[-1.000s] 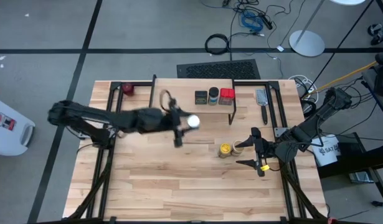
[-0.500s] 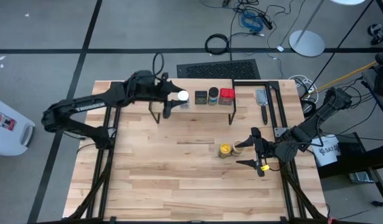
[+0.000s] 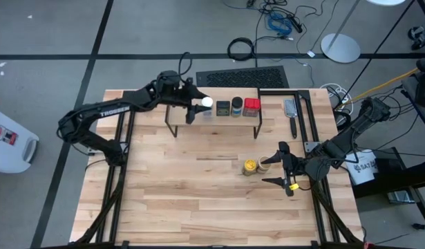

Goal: Shelf spices
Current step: Put the white seasoning bottle on the shelf, then put the yellow seasoning bottle on the shelf

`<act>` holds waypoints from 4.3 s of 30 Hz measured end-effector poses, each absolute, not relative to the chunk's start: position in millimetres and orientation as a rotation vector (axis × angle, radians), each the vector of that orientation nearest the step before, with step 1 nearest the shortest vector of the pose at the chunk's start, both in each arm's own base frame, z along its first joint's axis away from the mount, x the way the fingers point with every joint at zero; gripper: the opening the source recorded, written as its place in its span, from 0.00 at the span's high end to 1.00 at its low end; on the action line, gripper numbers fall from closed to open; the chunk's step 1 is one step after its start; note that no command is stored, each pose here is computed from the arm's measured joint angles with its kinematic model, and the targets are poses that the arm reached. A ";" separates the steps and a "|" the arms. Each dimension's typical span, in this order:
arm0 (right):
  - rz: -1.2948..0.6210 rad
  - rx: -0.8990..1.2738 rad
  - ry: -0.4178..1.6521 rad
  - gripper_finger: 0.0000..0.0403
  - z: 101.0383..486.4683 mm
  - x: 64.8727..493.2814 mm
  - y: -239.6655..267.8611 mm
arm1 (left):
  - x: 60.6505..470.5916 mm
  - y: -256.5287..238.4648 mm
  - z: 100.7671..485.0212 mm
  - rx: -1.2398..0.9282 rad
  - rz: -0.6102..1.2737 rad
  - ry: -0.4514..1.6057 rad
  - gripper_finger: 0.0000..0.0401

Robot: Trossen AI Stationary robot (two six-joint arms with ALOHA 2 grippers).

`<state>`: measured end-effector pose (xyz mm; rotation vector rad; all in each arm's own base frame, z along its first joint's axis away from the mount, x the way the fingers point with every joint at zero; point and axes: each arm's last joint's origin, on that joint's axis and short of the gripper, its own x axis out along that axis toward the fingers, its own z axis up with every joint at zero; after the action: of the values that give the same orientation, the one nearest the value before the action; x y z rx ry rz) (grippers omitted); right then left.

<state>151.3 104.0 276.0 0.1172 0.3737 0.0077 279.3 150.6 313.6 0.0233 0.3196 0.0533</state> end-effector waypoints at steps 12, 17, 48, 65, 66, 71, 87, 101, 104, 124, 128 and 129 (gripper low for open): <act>0.007 0.116 0.374 0.29 275.9 151.2 103.9 | 285.8 162.4 298.7 -0.005 0.051 0.348 0.46; 0.007 0.116 0.374 0.29 275.9 151.2 103.9 | 286.3 162.5 298.6 0.021 0.047 0.346 0.46; 0.008 0.116 0.374 0.29 276.0 151.2 104.0 | 287.3 164.5 301.5 0.070 0.091 0.325 0.35; 0.005 0.118 0.402 0.29 273.2 150.1 103.3 | 264.6 137.4 361.9 0.175 0.342 0.156 0.34; -0.001 0.121 0.415 0.29 271.9 149.5 102.9 | 261.8 128.7 369.5 0.181 0.348 0.148 0.34; -0.033 0.150 0.465 0.29 266.6 147.1 100.6 | 261.9 81.9 389.8 0.142 0.228 0.124 0.34; -0.140 0.172 0.500 0.29 272.8 153.1 83.9 | 356.8 -16.7 307.6 0.090 0.095 0.286 0.35; -0.163 0.195 0.681 0.29 266.6 143.1 77.4 | 415.7 -41.3 246.5 0.054 0.060 0.337 0.20; -0.163 0.195 0.681 0.29 266.6 143.2 77.5 | 425.6 -48.4 235.2 0.063 0.044 0.360 0.15; -0.151 0.213 0.683 0.29 266.8 143.4 78.1 | 448.6 -57.8 199.5 0.067 0.027 0.397 0.11; -0.145 0.209 0.667 0.29 268.1 144.5 78.7 | 452.9 -56.3 191.9 0.063 0.030 0.379 0.11; -0.146 0.209 0.658 0.29 268.7 145.0 78.8 | 454.6 -56.5 189.5 0.061 0.030 0.366 0.11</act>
<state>145.0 78.8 268.7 0.2091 0.6577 -0.1464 454.6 -56.5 189.5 0.0611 0.3659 0.0302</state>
